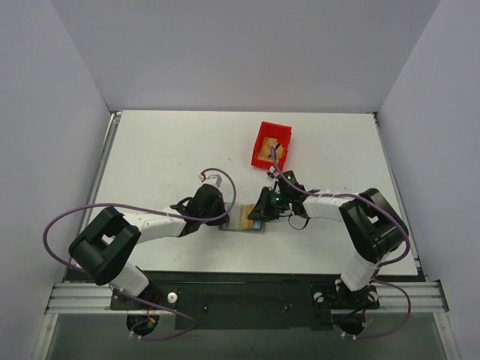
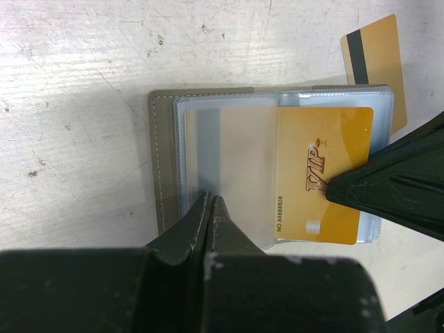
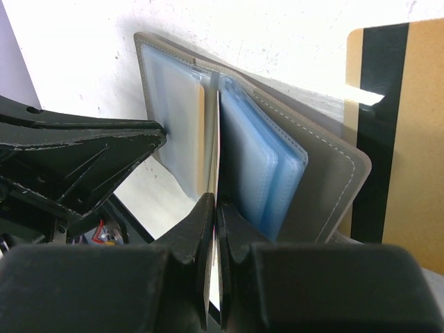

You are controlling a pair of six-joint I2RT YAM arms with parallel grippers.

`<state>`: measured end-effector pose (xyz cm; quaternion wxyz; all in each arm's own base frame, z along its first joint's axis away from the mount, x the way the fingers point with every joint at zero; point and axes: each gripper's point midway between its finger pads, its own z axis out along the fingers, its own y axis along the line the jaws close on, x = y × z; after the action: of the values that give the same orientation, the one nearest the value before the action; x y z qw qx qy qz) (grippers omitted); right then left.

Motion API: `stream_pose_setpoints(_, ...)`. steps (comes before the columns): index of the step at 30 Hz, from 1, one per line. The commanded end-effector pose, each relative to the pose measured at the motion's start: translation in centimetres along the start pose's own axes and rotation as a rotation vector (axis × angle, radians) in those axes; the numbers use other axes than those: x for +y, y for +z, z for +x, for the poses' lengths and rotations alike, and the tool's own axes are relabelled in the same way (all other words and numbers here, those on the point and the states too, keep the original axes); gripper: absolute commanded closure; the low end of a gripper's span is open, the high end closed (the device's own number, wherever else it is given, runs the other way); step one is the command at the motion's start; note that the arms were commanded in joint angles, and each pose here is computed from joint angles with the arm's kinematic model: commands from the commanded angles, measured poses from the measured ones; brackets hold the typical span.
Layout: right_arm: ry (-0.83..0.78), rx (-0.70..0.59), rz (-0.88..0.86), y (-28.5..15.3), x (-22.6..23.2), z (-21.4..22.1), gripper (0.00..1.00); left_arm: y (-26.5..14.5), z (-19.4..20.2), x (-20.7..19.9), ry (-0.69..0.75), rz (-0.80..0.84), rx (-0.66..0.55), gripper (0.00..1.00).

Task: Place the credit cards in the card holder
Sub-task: Insert the credit card into the card holder.

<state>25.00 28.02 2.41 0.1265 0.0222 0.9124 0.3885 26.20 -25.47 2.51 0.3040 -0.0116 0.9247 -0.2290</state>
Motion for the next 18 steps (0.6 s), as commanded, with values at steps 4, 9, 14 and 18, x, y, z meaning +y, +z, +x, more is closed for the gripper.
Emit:
stream_pose_setpoints(4,-0.061,-0.023,-0.013,0.1,-0.2,0.4,1.0,-0.3,2.3,2.7,0.006,-0.093,0.072,1.0)
stream_pose_setpoints(9,-0.072,-0.042,-0.008,-0.3,-0.1,0.1,1.0,-0.2,2.4,2.7,0.006,-0.093,0.074,1.0)
stream_pose_setpoints(14,-0.084,-0.062,-0.011,-0.7,0.3,-0.1,1.0,-0.2,2.3,2.7,0.003,-0.093,0.073,1.0)
stream_pose_setpoints(18,-0.094,-0.08,-0.008,-1.2,0.5,-0.4,1.0,-0.3,2.3,2.7,0.002,-0.094,0.072,1.0)
